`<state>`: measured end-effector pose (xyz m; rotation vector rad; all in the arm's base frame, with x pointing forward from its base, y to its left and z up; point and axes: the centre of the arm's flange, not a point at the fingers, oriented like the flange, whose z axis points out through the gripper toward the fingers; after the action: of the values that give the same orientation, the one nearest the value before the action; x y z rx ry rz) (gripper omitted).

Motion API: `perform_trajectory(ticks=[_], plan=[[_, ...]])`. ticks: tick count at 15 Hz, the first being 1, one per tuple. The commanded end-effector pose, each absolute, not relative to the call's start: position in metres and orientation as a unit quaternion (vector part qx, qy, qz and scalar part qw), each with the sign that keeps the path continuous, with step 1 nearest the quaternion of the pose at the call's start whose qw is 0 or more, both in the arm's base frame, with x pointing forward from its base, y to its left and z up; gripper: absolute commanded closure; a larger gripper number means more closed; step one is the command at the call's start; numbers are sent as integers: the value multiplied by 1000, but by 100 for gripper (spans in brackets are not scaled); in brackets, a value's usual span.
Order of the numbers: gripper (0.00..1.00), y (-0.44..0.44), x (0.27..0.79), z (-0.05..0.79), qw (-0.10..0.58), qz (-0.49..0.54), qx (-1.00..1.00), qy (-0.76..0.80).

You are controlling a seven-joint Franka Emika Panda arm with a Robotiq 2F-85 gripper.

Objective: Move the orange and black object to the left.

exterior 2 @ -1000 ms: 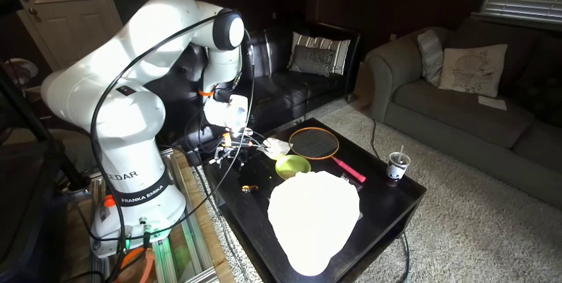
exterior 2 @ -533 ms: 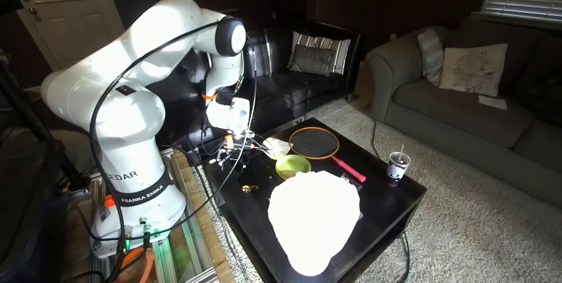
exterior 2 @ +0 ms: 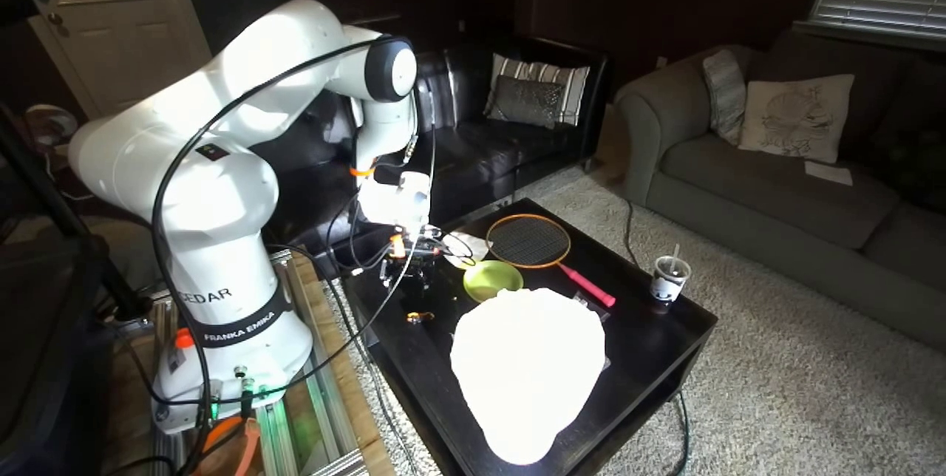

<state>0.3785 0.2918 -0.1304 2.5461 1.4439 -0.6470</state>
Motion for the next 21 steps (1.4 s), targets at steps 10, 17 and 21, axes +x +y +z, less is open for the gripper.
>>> perform_trajectory(ticks=[10, 17, 21], plan=[[0, 286, 403, -186, 141, -228, 844, 464], [0, 282, 407, -202, 170, -249, 835, 461], [0, 282, 409, -209, 175, -257, 831, 461]])
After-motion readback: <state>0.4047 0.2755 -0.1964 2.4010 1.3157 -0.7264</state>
